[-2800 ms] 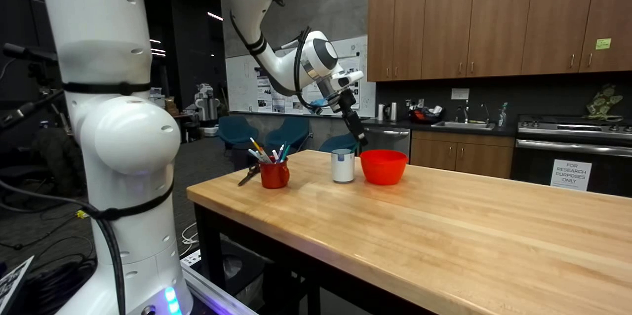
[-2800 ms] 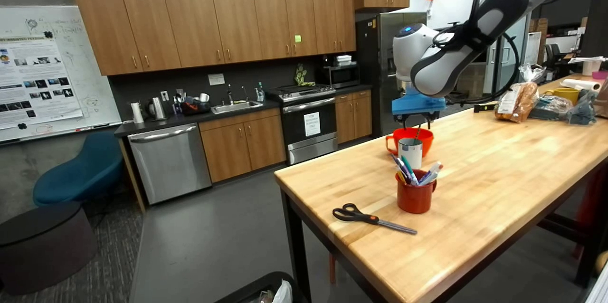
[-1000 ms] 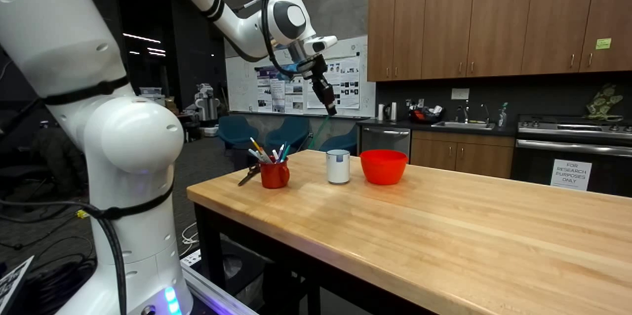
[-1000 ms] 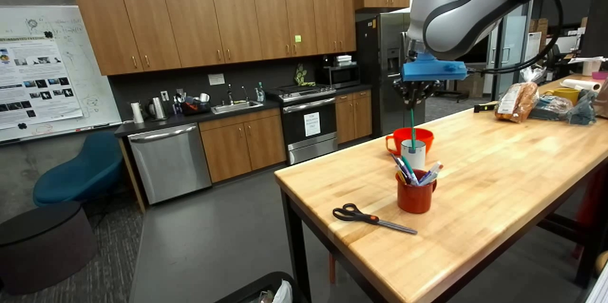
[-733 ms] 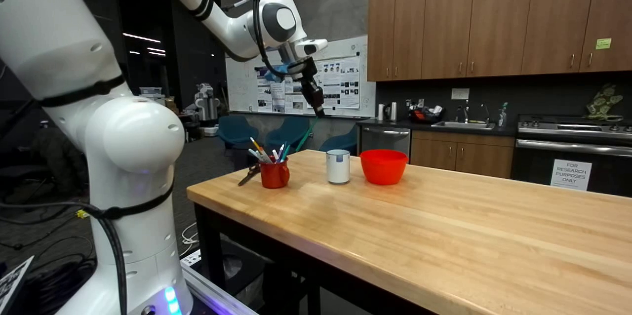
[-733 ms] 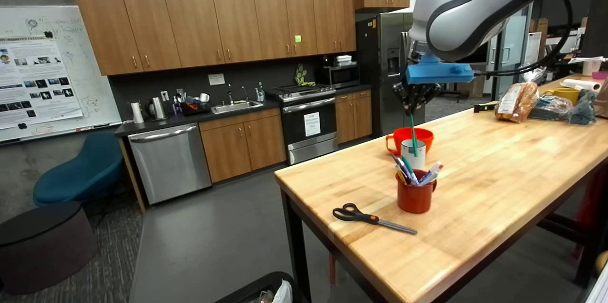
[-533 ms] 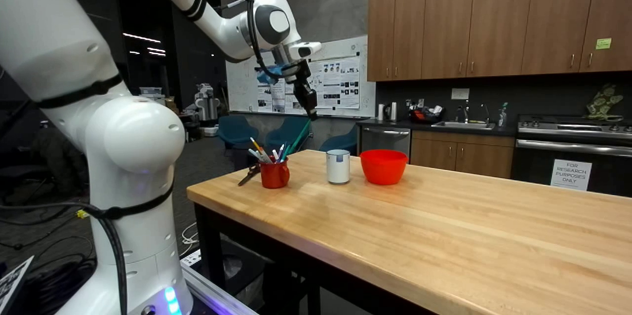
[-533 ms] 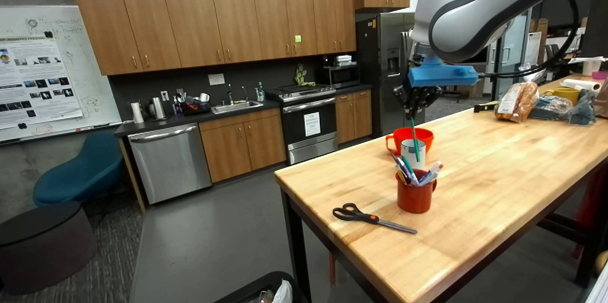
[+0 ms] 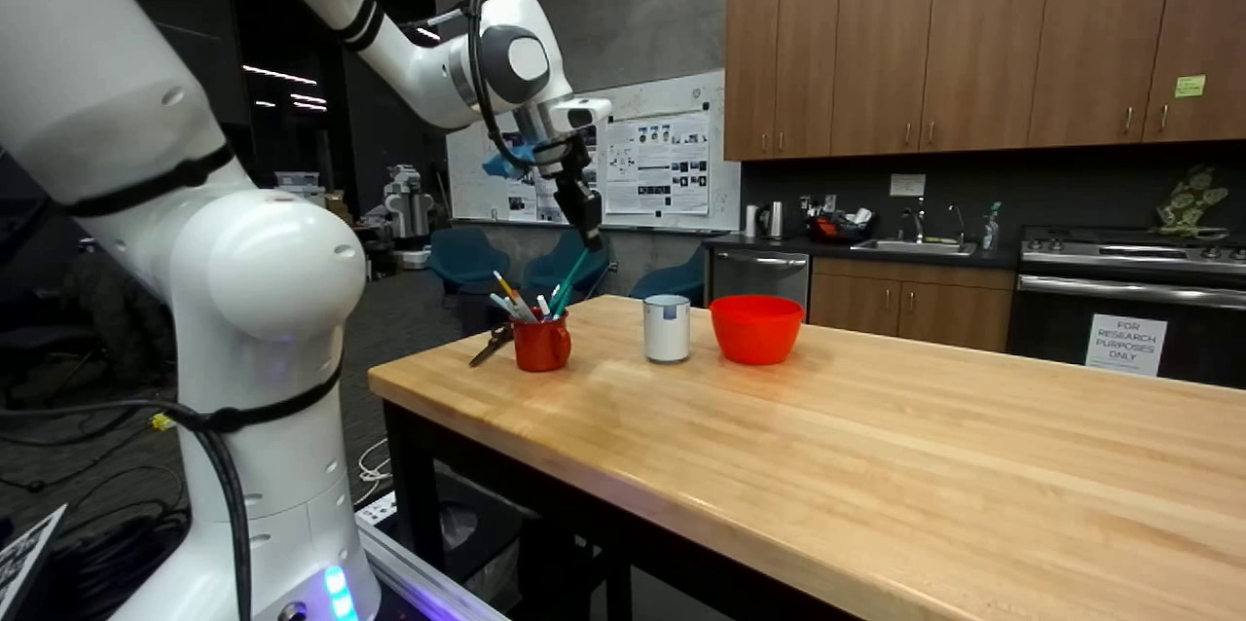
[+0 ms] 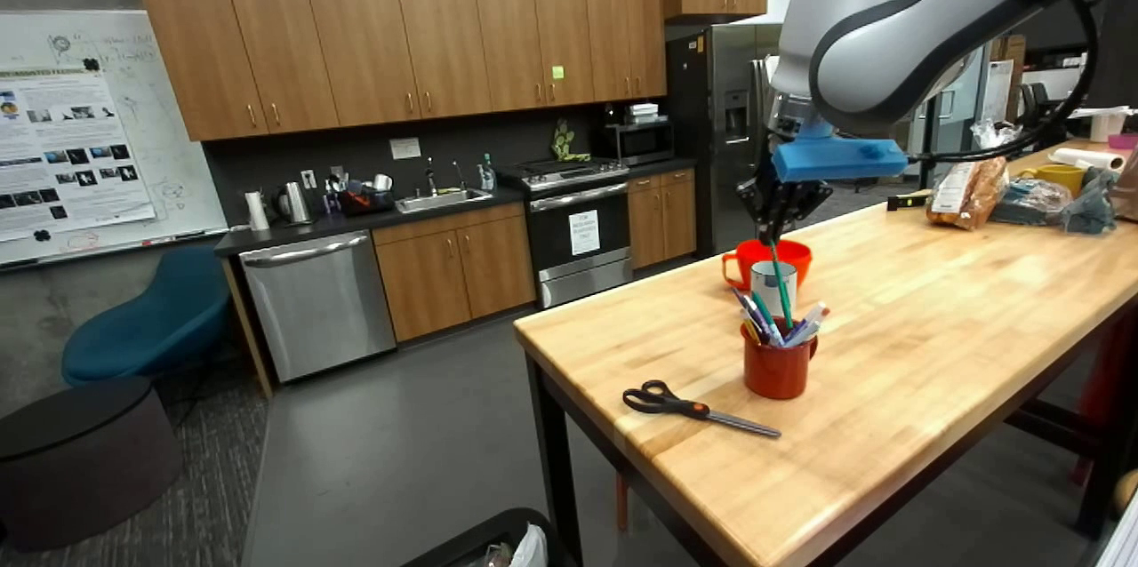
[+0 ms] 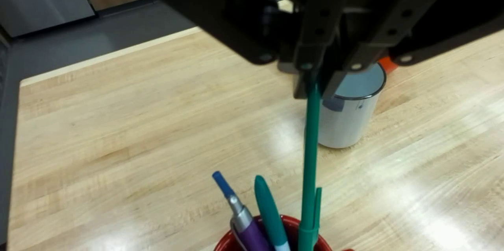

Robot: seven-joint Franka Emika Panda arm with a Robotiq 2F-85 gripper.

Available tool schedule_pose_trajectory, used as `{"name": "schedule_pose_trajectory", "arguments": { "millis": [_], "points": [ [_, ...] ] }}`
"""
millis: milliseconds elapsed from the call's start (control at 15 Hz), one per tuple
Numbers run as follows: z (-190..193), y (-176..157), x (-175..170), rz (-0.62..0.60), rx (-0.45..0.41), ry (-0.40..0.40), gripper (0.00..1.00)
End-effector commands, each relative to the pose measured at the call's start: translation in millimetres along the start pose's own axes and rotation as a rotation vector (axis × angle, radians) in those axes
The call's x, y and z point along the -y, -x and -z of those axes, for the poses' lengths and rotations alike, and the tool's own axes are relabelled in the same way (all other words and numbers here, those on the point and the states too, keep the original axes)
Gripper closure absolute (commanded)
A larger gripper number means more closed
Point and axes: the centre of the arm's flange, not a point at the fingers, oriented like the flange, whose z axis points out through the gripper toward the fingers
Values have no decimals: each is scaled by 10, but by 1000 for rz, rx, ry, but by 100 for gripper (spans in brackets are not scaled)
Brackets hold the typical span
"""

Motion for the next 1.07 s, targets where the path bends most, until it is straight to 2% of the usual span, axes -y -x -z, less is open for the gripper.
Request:
{"name": "schedule_pose_trajectory", "arguments": {
  "millis": [0, 267, 733, 800, 867, 1000],
  "points": [
    [-28, 186, 6, 45, -27, -63, 98],
    [-145, 315, 30, 79, -16, -83, 98],
    [-388, 526, -68, 123, 16, -44, 98],
    [-397, 535, -73, 131, 19, -44, 85],
    [-388, 528, -74, 138, 17, -45, 65],
    [-335, 483, -66, 154, 10, -49, 55]
  ]
}}
